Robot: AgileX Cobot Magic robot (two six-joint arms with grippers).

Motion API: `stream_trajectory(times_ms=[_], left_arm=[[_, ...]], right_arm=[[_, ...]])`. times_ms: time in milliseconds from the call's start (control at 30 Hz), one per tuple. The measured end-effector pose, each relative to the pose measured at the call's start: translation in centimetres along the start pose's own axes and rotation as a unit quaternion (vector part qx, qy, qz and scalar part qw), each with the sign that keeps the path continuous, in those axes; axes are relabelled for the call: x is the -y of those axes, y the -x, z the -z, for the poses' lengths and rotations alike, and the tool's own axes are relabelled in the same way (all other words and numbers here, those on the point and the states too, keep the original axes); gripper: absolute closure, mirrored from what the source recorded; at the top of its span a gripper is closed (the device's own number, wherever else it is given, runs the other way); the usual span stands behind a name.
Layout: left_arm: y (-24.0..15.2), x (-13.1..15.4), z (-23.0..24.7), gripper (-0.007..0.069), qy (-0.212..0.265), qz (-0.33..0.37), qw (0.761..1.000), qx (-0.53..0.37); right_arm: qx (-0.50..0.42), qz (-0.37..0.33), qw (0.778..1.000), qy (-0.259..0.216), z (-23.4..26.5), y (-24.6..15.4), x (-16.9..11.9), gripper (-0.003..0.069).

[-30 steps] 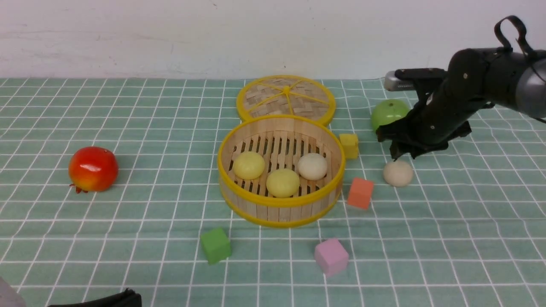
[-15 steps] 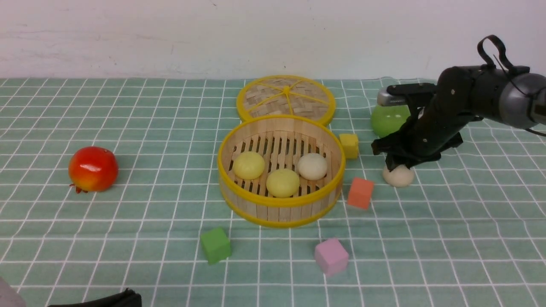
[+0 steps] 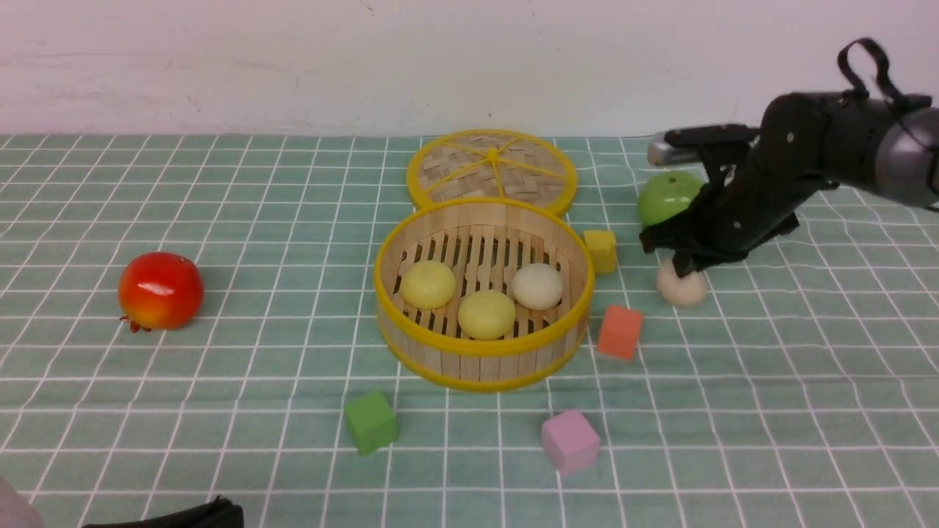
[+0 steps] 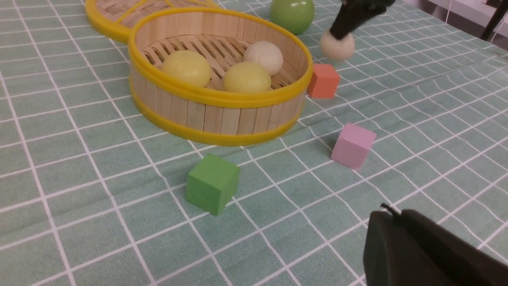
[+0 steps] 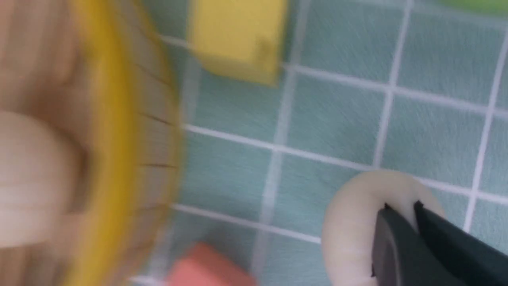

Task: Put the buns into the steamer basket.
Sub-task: Use the right arm to put the steamed stuffed bun into the steamer

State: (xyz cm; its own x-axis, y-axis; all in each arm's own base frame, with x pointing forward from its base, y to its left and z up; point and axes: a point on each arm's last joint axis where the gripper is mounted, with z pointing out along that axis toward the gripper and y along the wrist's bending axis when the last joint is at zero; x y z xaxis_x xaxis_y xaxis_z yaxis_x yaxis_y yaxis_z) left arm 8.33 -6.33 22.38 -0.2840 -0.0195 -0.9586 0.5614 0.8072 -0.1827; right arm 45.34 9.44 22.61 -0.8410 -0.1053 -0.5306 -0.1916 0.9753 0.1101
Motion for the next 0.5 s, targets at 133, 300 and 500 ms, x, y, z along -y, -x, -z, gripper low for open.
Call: stream_trajectory(times_ms=[133, 300, 500], left_arm=[[0.0, 0.0, 0.0, 0.0608, 0.0, 0.0, 1.0, 0.0], [0.0, 0.0, 0.0, 0.0608, 0.0, 0.0, 1.0, 0.0], [0.0, 0.0, 0.0, 0.0608, 0.0, 0.0, 1.0, 0.0]], right_arm=[[0.082, 0.03, 0.994, 0.063, 3.2, 1.6, -5.3, 0.0651], [0.14, 0.047, 0.984, 0.103, 2.5, 1.9, -9.5, 0.0651], [0.182, 0.058, 0.976, 0.107, -2.2, 1.0, -12.5, 0.0613]])
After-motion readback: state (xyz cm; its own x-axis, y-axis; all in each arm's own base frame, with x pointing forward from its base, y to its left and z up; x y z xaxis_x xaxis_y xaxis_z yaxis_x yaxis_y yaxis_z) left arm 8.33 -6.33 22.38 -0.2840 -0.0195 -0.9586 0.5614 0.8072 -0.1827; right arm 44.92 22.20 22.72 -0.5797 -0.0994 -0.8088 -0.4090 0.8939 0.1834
